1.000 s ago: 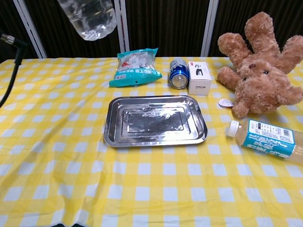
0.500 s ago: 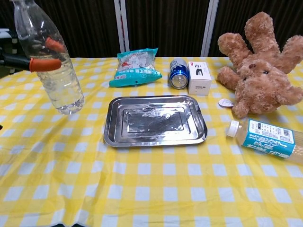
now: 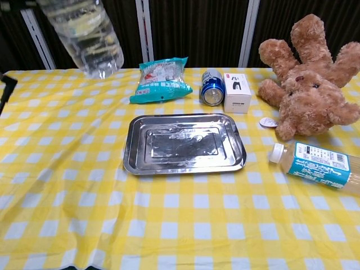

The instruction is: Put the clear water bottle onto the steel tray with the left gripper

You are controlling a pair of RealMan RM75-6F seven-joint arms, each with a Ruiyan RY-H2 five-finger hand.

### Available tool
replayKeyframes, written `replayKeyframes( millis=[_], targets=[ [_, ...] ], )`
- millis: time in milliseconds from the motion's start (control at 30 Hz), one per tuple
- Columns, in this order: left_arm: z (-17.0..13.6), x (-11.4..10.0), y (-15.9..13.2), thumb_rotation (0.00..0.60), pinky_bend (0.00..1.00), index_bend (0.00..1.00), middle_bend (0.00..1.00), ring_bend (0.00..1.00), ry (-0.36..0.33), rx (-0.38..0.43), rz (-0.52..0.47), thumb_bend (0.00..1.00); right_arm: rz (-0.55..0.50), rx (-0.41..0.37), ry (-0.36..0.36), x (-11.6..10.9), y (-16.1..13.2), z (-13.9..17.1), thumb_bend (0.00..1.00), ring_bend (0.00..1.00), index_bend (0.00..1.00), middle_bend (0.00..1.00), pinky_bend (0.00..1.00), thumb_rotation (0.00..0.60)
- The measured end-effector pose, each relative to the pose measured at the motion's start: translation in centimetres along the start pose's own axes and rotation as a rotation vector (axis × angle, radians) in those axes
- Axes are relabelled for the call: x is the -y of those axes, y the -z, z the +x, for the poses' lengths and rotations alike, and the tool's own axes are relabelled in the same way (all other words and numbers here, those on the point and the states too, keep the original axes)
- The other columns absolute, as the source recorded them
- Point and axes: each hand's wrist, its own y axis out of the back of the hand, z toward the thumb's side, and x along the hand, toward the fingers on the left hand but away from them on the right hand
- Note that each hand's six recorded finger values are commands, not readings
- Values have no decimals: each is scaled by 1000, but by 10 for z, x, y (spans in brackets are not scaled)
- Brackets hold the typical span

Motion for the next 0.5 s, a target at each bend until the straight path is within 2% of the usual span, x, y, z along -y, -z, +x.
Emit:
replayKeyframes(
  millis=[100,200,333,500],
  targets=[
    [-3,-9,-21,600,6,545,533,63,-17,62,31,455,-1,-2,0,0,0,0,49,0,97,0,0,600],
    [-9,-16,-20,600,6,545,533,64,-35,65,62,455,-1,-7,-1,0,-2,1,49,0,97,0,0,600],
    [-13,-23,6,600,6,545,532,64,-48,-24,81,455,-2,-7,2,-1,-2,1,50,0,97,0,0,600],
    [-8,-31,57,600,6,545,530,64,-56,-144,105,455,2,0,-1,0,-1,1,49,0,97,0,0,600]
  ],
)
